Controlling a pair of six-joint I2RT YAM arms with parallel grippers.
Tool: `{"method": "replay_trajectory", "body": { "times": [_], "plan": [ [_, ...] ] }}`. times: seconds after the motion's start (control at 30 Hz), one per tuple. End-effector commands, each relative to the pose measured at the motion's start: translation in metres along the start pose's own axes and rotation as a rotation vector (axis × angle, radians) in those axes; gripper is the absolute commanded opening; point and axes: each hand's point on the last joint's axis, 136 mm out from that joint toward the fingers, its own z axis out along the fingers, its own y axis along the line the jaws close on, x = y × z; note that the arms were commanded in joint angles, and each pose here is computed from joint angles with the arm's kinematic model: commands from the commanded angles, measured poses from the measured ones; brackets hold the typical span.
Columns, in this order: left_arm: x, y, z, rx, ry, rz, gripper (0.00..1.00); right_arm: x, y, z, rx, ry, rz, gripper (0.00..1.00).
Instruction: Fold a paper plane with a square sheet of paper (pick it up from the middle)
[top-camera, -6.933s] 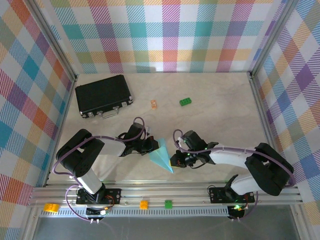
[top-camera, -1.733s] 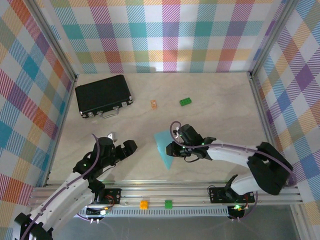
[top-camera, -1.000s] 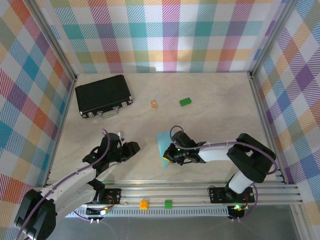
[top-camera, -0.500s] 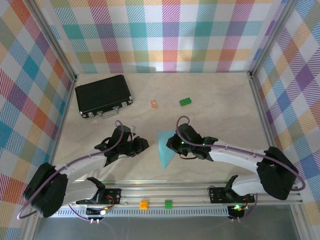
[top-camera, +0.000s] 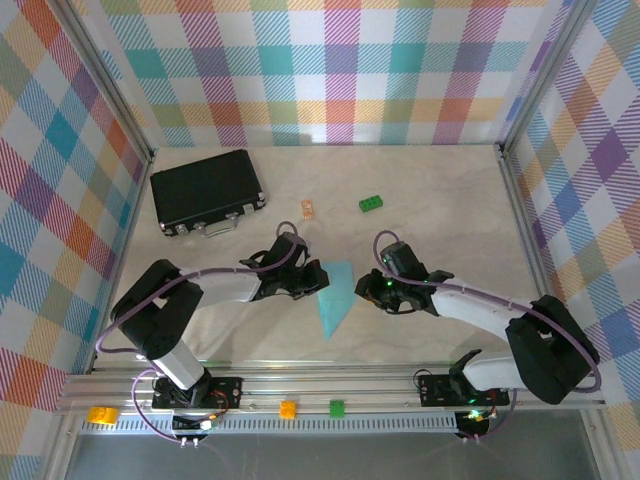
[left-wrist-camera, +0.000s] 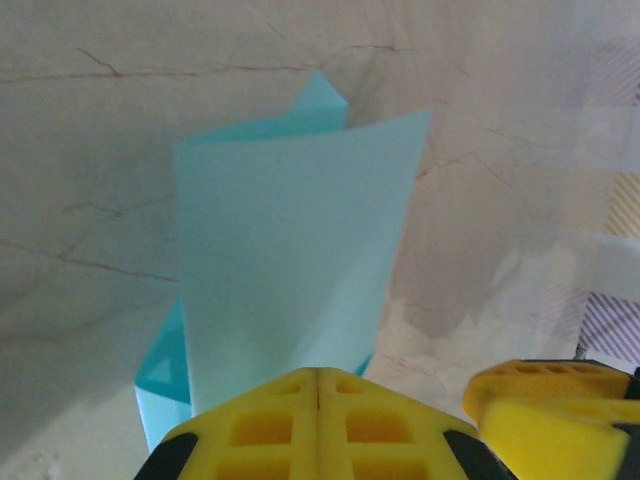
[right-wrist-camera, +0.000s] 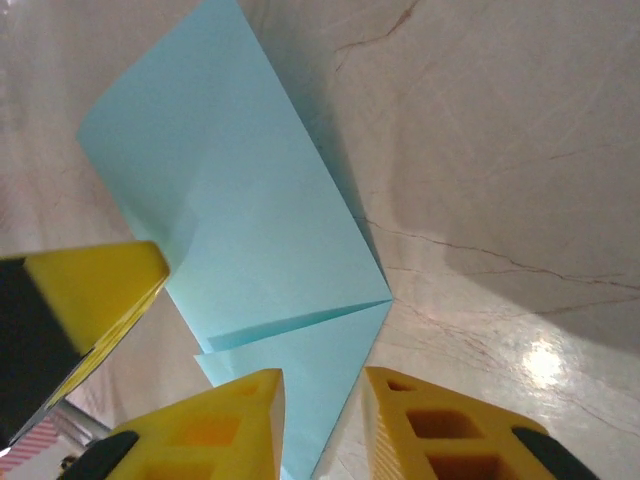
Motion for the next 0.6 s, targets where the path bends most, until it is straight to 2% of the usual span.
{"method": "replay_trajectory", "body": {
  "times": [0.0, 0.2, 0.33, 0.57],
  "plan": [
    [0.002, 0.016, 0.007, -0.072, 0.008, 0.018, 0.01, 0.007, 0.011, 0.003, -0.062, 0.077, -0.042, 0.34],
    [0.014, 0.043, 0.017, -0.106, 0.026, -0.008, 0.0, 0.008, 0.009, 0.013, -0.052, 0.13, -0.026, 0.47],
    [0.024, 0.054, 0.019, -0.101, 0.043, -0.021, 0.0, 0.008, 0.012, 0.017, -0.071, 0.145, -0.019, 0.5],
    [0.036, 0.055, 0.02, -0.033, 0.068, -0.027, 0.0, 0.008, 0.016, 0.023, -0.104, 0.158, -0.003, 0.5]
  ]
}}
